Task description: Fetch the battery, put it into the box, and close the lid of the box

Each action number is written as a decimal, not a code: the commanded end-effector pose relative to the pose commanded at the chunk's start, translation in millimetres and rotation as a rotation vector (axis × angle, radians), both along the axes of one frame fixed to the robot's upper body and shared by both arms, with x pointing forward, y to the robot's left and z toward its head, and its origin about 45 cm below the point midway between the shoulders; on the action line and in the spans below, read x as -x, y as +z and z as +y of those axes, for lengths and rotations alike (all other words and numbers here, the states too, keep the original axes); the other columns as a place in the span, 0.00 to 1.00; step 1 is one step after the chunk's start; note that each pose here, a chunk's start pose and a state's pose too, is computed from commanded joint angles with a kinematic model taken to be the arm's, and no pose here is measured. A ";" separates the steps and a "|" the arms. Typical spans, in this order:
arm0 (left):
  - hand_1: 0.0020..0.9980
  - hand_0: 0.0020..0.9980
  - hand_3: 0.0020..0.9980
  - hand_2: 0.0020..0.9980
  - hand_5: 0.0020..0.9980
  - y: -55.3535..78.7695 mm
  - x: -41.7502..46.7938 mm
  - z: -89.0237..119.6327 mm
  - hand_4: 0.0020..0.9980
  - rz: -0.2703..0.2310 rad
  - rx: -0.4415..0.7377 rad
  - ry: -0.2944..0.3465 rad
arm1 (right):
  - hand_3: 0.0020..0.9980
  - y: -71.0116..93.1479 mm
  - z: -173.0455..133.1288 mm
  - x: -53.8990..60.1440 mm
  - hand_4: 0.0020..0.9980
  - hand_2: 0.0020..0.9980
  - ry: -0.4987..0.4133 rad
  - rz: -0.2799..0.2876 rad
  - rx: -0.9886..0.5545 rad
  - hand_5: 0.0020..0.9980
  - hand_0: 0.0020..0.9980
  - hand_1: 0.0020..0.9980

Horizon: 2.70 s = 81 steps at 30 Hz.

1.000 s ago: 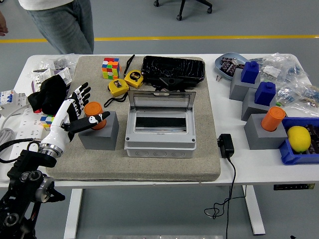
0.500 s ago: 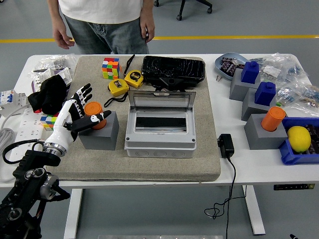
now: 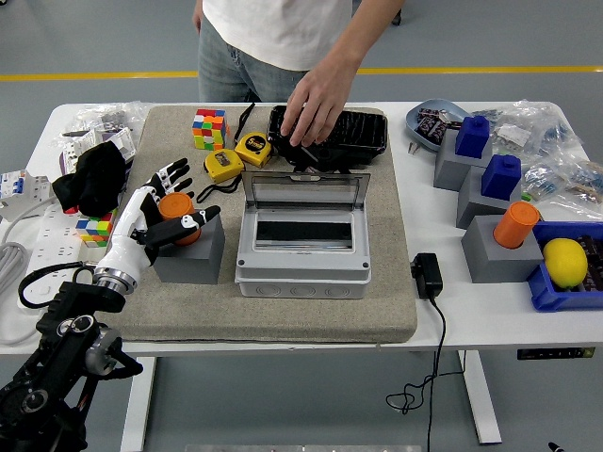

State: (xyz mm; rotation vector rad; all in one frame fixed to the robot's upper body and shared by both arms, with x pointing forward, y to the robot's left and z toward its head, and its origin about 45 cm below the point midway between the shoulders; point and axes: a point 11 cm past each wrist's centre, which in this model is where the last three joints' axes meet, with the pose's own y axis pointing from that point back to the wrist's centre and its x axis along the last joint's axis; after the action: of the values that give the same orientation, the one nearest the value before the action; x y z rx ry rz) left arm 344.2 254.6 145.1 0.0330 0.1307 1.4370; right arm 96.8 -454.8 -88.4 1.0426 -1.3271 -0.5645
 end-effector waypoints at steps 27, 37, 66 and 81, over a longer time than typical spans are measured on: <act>0.59 0.52 0.42 0.41 0.00 -4.0 -0.4 -14.5 1.00 0.016 -0.005 -0.007 | 0.75 0.9 -3.0 1.3 1.00 0.71 0.000 -0.001 0.005 0.97 0.75 0.69; 0.48 0.35 0.27 0.30 0.00 -1.6 -2.5 -18.5 1.00 0.000 -0.076 -0.002 | 0.75 0.9 -2.7 1.0 1.00 0.71 0.000 -0.001 0.004 0.98 0.75 0.69; 0.03 0.08 0.07 0.06 0.00 10.3 -10.4 -19.3 1.00 -0.065 -0.136 0.048 | 0.75 1.2 -2.4 -1.1 1.00 0.71 -0.004 -0.004 0.005 1.00 0.75 0.70; 0.01 0.07 0.06 0.04 0.00 41.1 -19.2 -26.5 1.00 -0.170 -0.175 0.054 | 0.75 1.4 -3.0 -0.9 1.00 0.71 -0.001 -0.004 0.005 1.00 0.75 0.69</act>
State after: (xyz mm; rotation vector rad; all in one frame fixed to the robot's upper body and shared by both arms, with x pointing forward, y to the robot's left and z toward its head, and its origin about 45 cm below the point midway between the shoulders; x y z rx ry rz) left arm 363.3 228.1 186.3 0.0516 -0.1349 1.4951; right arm 97.7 -457.9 -87.0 1.0393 -1.3318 -0.5593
